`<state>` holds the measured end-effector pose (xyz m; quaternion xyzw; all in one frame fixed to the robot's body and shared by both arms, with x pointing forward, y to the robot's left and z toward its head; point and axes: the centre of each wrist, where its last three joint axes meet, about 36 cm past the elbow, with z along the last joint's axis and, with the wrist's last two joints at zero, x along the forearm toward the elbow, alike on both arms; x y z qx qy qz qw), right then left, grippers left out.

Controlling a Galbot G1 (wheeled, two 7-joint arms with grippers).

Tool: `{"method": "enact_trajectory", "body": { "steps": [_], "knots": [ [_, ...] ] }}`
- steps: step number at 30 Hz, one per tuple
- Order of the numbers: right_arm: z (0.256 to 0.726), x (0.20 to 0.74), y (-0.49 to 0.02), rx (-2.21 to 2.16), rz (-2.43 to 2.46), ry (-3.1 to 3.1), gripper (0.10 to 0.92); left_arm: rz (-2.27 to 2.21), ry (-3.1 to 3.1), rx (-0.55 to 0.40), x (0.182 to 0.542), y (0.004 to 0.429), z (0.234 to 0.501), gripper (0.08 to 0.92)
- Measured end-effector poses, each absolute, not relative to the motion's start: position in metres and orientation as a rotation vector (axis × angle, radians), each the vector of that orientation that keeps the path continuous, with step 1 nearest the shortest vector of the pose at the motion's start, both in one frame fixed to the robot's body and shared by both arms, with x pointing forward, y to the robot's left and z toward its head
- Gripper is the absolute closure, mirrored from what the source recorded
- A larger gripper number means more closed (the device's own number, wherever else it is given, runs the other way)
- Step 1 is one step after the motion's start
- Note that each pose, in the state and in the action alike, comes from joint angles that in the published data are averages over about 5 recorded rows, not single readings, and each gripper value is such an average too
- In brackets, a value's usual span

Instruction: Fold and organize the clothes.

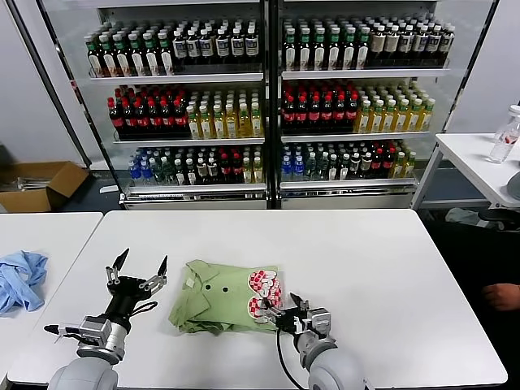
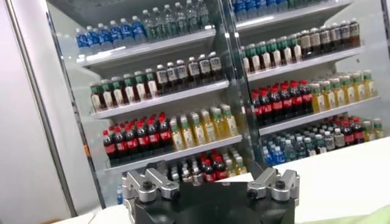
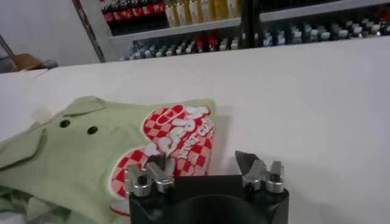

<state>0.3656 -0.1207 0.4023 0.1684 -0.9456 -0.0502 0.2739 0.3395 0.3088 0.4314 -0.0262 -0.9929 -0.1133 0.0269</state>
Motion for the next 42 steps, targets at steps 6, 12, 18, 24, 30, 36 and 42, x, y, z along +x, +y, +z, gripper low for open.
{"method": "enact_trajectory", "body": {
  "steps": [6,12,18,24,30,36,42],
  "knots": [
    [0.397,0.37,-0.112,0.477,-0.159,-2.524,0.47,-0.355,-3.085,-0.061,0.339,0.311,0.431,0.177],
    [0.393,0.372,-0.11,0.503,-0.173,-2.525,0.643,-0.352,-3.088,-0.051,0.339,0.311,0.427,0.177],
    [0.396,0.37,-0.115,0.514,-0.16,-2.572,0.815,-0.361,-3.102,-0.064,0.338,0.308,0.422,0.177],
    [0.411,0.37,-0.135,0.468,-0.11,-2.662,0.879,-0.402,-3.13,-0.1,0.341,0.304,0.413,0.177],
    [0.415,0.364,-0.167,0.377,-0.041,-2.717,0.879,-0.497,-3.153,-0.127,0.344,0.295,0.397,0.177],
    [0.405,0.348,-0.182,0.304,0.045,-2.742,0.842,-0.714,-3.201,-0.162,0.352,0.285,0.383,0.177],
    [0.409,0.34,-0.193,0.254,0.156,-2.807,0.676,-1.011,-3.248,-0.191,0.367,0.284,0.383,0.177]
  ]
}}
